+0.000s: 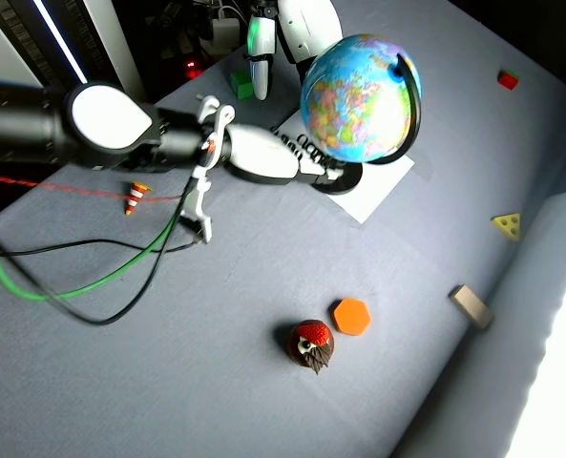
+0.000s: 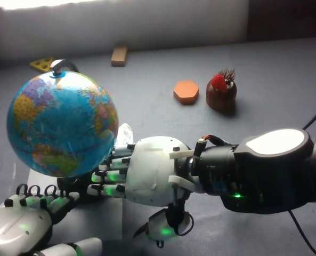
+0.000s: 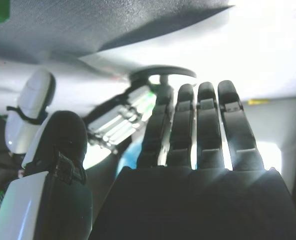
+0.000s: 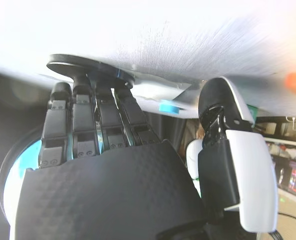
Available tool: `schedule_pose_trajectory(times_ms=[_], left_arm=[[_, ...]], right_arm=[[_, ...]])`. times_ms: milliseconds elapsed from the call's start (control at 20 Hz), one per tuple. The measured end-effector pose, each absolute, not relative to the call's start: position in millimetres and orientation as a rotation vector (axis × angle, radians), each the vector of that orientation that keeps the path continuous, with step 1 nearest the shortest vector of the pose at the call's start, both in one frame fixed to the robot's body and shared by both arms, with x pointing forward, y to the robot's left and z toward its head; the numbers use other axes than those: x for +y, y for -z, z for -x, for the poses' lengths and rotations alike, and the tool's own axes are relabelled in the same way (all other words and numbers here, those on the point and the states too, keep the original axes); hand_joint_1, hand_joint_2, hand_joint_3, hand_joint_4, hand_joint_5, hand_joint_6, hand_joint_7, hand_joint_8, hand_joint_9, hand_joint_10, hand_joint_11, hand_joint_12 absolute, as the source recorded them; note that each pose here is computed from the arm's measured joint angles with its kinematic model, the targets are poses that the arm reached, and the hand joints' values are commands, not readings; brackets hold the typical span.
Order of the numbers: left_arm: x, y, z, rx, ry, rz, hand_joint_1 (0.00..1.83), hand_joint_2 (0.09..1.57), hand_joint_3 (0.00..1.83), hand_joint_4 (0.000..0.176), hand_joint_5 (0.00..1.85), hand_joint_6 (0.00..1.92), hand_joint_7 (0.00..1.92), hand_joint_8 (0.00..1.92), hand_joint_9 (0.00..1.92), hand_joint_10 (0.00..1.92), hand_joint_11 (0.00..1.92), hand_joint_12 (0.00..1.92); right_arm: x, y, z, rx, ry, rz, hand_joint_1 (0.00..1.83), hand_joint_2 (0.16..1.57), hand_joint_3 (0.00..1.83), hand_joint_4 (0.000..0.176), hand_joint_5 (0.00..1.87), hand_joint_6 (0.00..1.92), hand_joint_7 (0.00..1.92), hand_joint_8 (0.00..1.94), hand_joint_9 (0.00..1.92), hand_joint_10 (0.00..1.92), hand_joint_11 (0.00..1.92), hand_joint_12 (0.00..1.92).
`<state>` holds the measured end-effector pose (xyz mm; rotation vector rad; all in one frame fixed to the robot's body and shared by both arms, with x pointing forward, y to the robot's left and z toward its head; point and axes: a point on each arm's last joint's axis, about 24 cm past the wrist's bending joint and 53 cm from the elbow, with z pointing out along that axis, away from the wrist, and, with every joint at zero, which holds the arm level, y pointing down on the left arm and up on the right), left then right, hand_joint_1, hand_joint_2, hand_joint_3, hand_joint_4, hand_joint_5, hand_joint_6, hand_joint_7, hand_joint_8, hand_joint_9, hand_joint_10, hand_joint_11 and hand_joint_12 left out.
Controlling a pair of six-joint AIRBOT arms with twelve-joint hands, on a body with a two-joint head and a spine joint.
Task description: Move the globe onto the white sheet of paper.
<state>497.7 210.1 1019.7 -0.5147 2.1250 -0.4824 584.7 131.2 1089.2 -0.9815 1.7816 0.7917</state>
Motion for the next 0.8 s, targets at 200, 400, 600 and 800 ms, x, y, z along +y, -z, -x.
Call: schedule_pose_trajectory(times_ms=[200,400,600,800], left_arm=[[208,-1018,-495,2.137,0.487,0.520,0.00,1.22,0.00,0.000,0.10,0.00,0.10,0.00,0.08,0.00,0.00,0.24],[209,-1015,-489,2.149,0.480,0.562,0.00,1.22,0.00,0.000,0.10,0.00,0.10,0.00,0.08,0.00,0.00,0.24],[208,-1010,-479,2.186,0.480,0.670,0.00,1.22,0.00,0.000,0.09,0.00,0.10,0.00,0.08,0.00,0.00,0.23],[191,-1015,-473,2.233,0.492,0.704,0.00,1.22,0.00,0.000,0.09,0.00,0.10,0.00,0.08,0.00,0.00,0.23]], right_arm=[[131,-1092,-586,1.778,-0.793,0.979,0.00,1.20,0.00,0.000,0.05,0.02,0.05,0.01,0.07,0.02,0.00,0.00],[113,-1097,-588,1.785,-0.791,0.962,0.00,1.20,0.00,0.000,0.05,0.02,0.05,0.01,0.07,0.02,0.00,0.00],[106,-1101,-584,1.786,-0.804,0.957,0.00,1.20,0.00,0.000,0.06,0.02,0.06,0.01,0.07,0.02,0.00,0.00],[95,-1120,-581,1.790,-0.838,0.908,0.00,1.20,0.00,0.000,0.06,0.02,0.05,0.01,0.07,0.02,0.00,0.00]])
